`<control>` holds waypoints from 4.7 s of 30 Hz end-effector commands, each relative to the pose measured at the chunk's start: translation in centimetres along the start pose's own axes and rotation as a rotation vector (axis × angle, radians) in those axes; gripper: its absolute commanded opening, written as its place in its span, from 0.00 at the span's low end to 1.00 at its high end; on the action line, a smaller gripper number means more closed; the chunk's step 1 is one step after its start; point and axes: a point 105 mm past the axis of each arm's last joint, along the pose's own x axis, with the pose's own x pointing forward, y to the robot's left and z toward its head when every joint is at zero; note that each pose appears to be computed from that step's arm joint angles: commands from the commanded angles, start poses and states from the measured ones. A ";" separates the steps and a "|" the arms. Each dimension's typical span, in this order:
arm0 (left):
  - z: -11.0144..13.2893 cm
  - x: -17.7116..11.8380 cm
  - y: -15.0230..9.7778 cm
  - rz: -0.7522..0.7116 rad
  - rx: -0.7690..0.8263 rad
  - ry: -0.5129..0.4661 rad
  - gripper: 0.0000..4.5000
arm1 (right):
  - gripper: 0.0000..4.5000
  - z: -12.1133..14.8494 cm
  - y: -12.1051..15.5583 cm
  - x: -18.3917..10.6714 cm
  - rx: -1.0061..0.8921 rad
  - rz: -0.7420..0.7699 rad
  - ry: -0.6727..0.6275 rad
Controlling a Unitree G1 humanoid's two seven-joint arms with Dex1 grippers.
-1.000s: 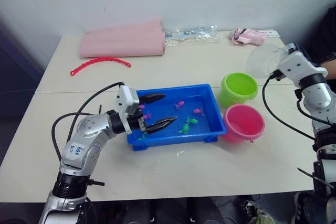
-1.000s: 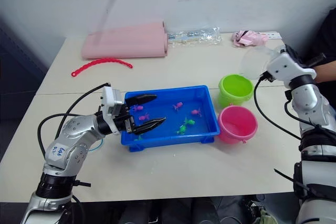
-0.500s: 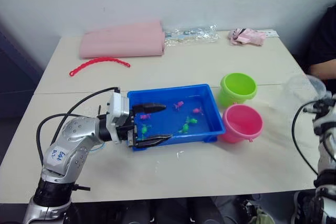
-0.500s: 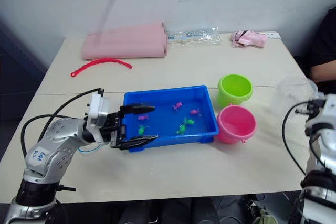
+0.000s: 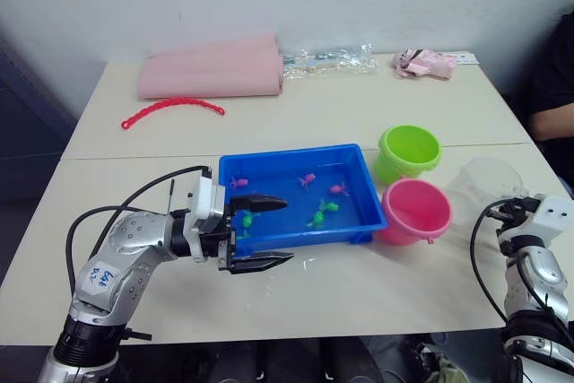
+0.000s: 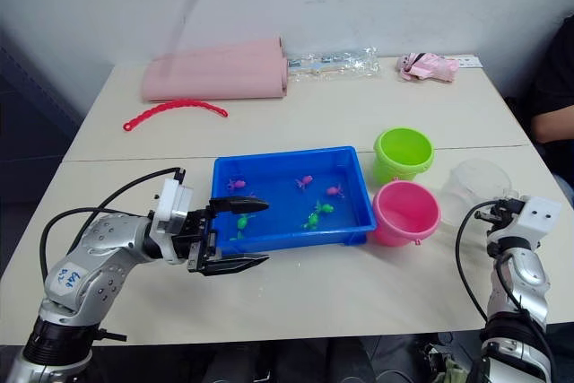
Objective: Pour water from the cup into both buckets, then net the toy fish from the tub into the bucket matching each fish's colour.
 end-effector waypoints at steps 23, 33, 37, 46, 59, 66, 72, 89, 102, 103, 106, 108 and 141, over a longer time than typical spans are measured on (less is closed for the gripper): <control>-1.5 -4.9 1.3 0.260 -0.042 0.005 1.00 | 0.99 9.2 1.6 -12.9 -0.175 0.482 -0.097; -1.5 -14.7 3.4 0.798 -0.051 -0.023 1.00 | 0.99 13.6 10.6 -11.5 -0.371 0.831 -0.176; -2.4 -18.0 2.2 0.973 -0.104 -0.017 1.00 | 0.99 13.2 13.2 -11.6 -0.313 0.953 -0.173; -7.3 -27.3 -4.9 1.490 -0.263 0.156 1.00 | 0.99 10.8 17.1 -13.0 -0.403 1.190 -0.227; -7.0 -21.7 1.2 1.419 -0.352 0.276 1.00 | 0.99 9.0 17.6 -17.8 -0.394 1.475 -0.270; -7.8 -18.6 7.8 1.396 -0.430 0.405 1.00 | 0.99 9.3 18.3 -18.2 -0.404 1.491 -0.281; -10.3 -16.0 10.6 1.288 -0.516 0.543 1.00 | 0.99 10.1 18.6 -17.5 -0.444 1.448 -0.331; -15.2 -15.7 9.0 1.193 -0.701 0.649 0.00 | 1.00 10.6 18.0 -17.1 -0.474 1.408 -0.314; -1.1 -14.7 9.4 0.747 -0.113 0.191 0.00 | 1.00 12.3 20.5 -17.5 -0.406 1.510 -0.284; 0.3 -13.5 8.0 0.593 -0.071 0.183 0.00 | 1.00 12.5 21.2 -17.7 -0.405 1.544 -0.277; 1.5 -11.5 6.1 0.294 0.074 0.350 0.00 | 1.00 12.4 23.2 -18.2 -0.412 1.645 -0.219; 1.9 -10.0 5.6 0.153 0.116 0.425 0.00 | 1.00 12.3 24.4 -18.3 -0.411 1.689 -0.180; 2.3 0.6 3.6 -0.298 0.286 0.451 0.00 | 0.79 9.9 29.8 -17.7 -0.438 1.834 0.025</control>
